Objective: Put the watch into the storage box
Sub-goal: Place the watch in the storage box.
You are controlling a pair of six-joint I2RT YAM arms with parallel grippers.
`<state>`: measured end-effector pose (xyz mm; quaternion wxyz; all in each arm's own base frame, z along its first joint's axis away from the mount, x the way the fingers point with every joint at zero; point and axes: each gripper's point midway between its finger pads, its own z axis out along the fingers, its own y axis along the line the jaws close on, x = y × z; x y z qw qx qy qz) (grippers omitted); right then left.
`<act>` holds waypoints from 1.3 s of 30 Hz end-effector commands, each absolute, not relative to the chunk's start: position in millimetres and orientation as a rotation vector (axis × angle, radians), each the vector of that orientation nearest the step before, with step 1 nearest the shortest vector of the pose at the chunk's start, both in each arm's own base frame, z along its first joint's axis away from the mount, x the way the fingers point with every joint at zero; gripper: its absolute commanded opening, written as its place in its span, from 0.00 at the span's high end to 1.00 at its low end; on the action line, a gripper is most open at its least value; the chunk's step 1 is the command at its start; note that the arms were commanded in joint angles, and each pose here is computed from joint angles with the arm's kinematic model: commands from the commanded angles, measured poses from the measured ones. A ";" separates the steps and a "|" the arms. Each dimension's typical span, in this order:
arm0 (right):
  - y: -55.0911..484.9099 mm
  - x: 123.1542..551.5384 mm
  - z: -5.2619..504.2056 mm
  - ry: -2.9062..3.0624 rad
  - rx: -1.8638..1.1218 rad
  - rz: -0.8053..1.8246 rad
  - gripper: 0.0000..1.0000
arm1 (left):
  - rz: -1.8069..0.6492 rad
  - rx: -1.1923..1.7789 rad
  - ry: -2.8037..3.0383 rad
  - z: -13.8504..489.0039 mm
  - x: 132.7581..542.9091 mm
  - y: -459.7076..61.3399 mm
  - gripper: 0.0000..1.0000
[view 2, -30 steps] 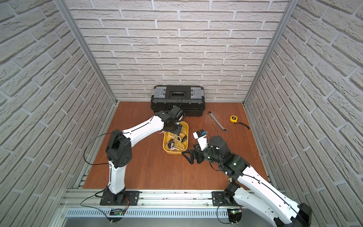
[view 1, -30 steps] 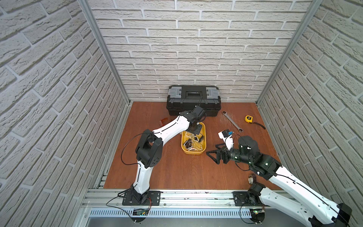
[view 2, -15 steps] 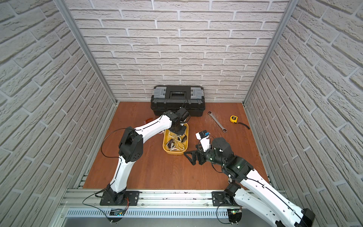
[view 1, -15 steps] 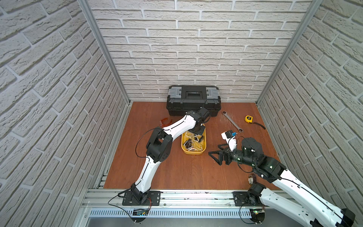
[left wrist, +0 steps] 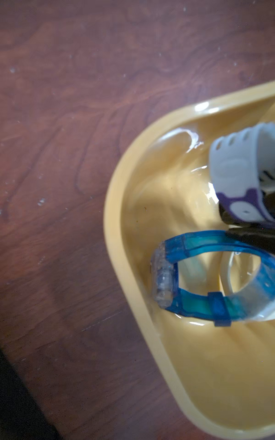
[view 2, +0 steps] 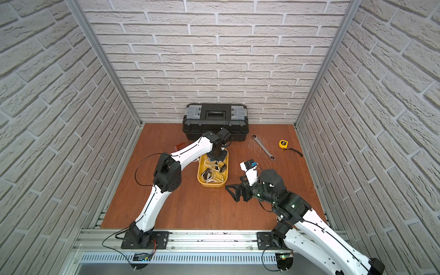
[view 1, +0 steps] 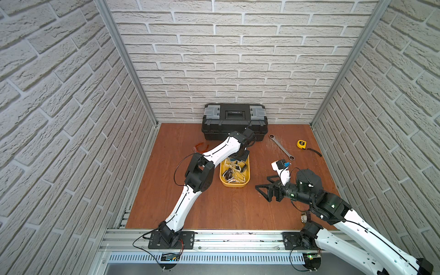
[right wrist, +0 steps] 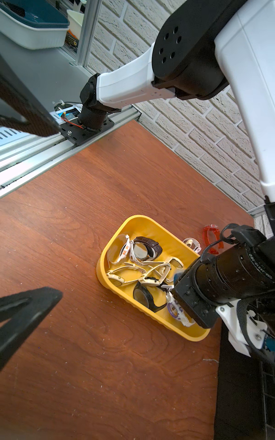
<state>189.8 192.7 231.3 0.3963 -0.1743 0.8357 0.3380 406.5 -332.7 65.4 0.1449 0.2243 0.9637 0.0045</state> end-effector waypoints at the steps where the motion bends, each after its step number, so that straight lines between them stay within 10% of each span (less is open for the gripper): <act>1: 190.9 190.9 231.6 2.096 -0.454 0.836 0.00 | 0.073 0.616 2.794 66.2 405.8 -317.1 0.90; 25: 194.4 193.5 231.8 2.092 -0.458 0.844 0.00 | -0.006 0.534 2.669 133.1 417.9 -318.0 0.54; 39: 202.8 199.2 230.8 2.095 -0.450 0.877 0.00 | -0.291 0.120 2.547 201.7 400.4 -218.7 0.25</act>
